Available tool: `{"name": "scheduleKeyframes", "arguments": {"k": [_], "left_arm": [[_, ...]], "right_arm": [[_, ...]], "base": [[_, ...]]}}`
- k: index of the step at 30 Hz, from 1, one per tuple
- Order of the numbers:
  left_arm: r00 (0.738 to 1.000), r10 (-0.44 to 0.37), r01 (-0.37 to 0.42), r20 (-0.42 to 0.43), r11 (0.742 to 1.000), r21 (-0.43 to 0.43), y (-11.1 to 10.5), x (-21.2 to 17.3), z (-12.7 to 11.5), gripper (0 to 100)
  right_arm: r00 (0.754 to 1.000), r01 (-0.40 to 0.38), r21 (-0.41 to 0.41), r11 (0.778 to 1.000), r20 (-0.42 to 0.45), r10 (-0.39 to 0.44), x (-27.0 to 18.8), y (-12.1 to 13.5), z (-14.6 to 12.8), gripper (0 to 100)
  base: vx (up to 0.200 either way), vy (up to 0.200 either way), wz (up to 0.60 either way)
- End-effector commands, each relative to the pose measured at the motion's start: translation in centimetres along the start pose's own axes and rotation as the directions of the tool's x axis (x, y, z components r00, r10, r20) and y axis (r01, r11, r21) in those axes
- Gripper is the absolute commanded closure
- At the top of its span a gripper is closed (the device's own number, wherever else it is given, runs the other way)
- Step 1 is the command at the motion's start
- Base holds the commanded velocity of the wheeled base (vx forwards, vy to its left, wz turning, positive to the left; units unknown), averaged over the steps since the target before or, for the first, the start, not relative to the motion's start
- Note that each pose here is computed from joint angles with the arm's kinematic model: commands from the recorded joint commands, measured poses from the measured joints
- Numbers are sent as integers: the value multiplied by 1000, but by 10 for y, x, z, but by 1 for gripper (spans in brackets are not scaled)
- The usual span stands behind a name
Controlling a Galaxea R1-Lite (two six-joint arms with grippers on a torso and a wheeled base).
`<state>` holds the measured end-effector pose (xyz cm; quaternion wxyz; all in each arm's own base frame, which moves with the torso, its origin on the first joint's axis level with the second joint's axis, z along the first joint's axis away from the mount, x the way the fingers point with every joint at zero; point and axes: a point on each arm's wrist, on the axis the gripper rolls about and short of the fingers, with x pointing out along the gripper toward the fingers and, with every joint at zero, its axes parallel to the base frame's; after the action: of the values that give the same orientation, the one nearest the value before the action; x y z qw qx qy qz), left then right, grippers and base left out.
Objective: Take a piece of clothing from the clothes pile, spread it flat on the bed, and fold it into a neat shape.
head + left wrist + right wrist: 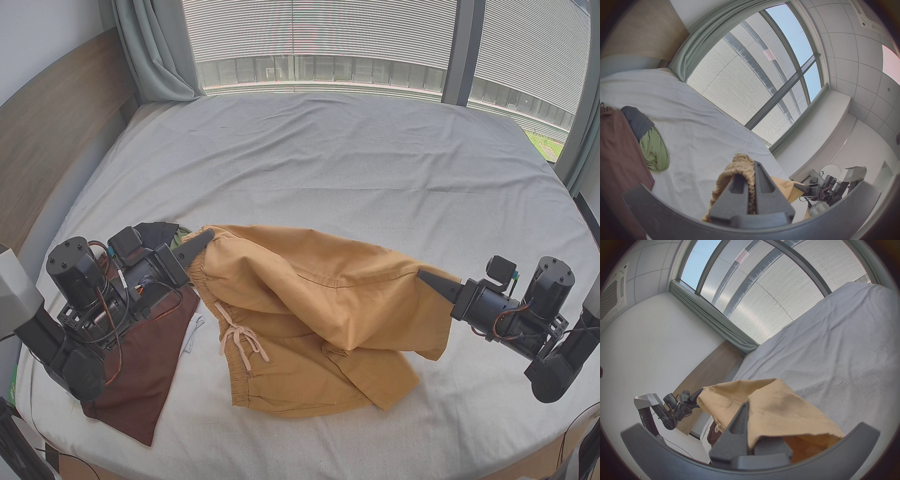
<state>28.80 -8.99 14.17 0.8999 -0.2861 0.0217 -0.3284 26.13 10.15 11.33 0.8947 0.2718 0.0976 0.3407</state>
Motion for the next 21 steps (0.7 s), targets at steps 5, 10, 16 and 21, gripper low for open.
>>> {"name": "scheduleKeyframes", "arguments": {"k": [5, 10, 16, 21], "left_arm": [[999, -34, 36, -16, 995, 94, -2, -10, 6, 100], [995, -68, 83, -72, 969, 232, 0, -16, 2, 100], [997, -40, 59, -69, 951, 304, 10, -20, 4, 100], [996, -41, 67, -79, 931, 359, 18, -21, 7, 100]], "right_arm": [[998, -38, -32, 999, 58, 40, -4, 12, 16, 100], [996, -50, -43, 998, 75, 53, -7, 16, 20, 100], [995, -56, -49, 997, 86, 60, -8, 19, 23, 100], [994, -56, -49, 997, 89, 60, -9, 19, 24, 100]], "base": [[0, 0, 0], [0, 0, 0], [0, 0, 0], [0, 0, 0]]}}
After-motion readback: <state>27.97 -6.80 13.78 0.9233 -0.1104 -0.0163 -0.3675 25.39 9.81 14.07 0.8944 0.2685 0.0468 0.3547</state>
